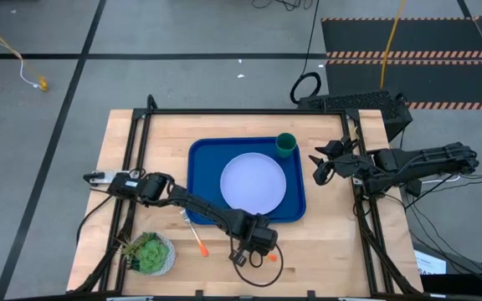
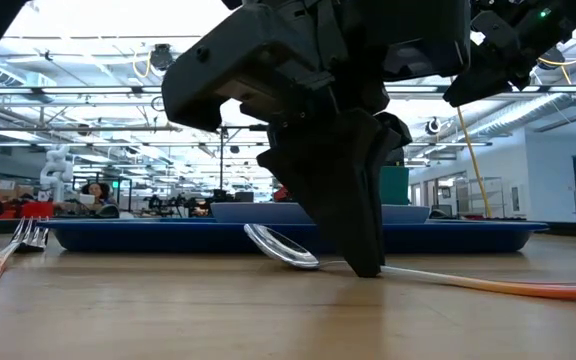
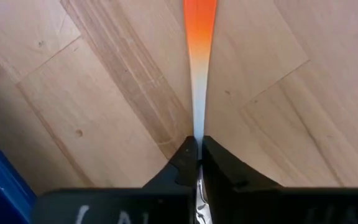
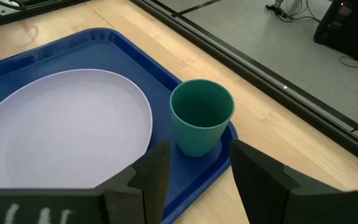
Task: Pick and place plate/cup/fork/spoon on tray
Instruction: Put the orange spoon to the left of the blue plate on the blue serving tray
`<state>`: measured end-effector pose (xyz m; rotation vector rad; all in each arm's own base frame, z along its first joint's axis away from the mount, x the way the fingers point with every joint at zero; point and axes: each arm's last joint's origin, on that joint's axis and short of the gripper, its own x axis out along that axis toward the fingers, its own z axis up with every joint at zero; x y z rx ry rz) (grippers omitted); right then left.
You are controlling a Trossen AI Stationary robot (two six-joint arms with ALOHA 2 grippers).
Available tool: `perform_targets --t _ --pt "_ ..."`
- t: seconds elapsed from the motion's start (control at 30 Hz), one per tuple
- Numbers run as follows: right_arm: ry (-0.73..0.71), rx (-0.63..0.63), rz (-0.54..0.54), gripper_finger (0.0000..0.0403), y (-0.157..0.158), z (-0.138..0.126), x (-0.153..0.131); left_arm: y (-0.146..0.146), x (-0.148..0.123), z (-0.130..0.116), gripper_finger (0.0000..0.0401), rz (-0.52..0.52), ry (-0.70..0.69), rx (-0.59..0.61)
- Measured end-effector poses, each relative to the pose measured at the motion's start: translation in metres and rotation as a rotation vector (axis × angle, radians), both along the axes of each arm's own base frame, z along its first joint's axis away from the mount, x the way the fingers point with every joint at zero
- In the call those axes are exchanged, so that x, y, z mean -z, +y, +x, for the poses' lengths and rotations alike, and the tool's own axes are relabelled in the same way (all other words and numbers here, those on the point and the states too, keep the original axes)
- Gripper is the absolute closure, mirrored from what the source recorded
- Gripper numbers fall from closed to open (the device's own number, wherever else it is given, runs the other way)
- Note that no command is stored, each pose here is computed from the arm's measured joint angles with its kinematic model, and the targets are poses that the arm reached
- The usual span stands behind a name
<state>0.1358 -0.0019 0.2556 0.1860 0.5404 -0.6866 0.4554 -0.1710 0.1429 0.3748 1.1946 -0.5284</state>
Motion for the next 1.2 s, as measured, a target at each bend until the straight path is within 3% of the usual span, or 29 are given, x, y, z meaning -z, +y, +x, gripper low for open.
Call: perform_targets --t 0.73,1.03,1.2 --pt "0.0 0.0 -0.001 0.0243 0.0 0.0 0.0 -0.006 -0.008 -0.008 0.0396 0.009 0.045 0.003" --pt "0.001 0.0 -0.001 0.0243 0.0 0.0 0.0 -0.002 -0.042 -0.016 0.0397 0.003 0.017 -0.018" --pt "0.0 0.0 -0.001 0.0243 0.0 0.0 0.0 0.002 -0.064 -0.024 0.0397 0.053 -0.014 -0.024"
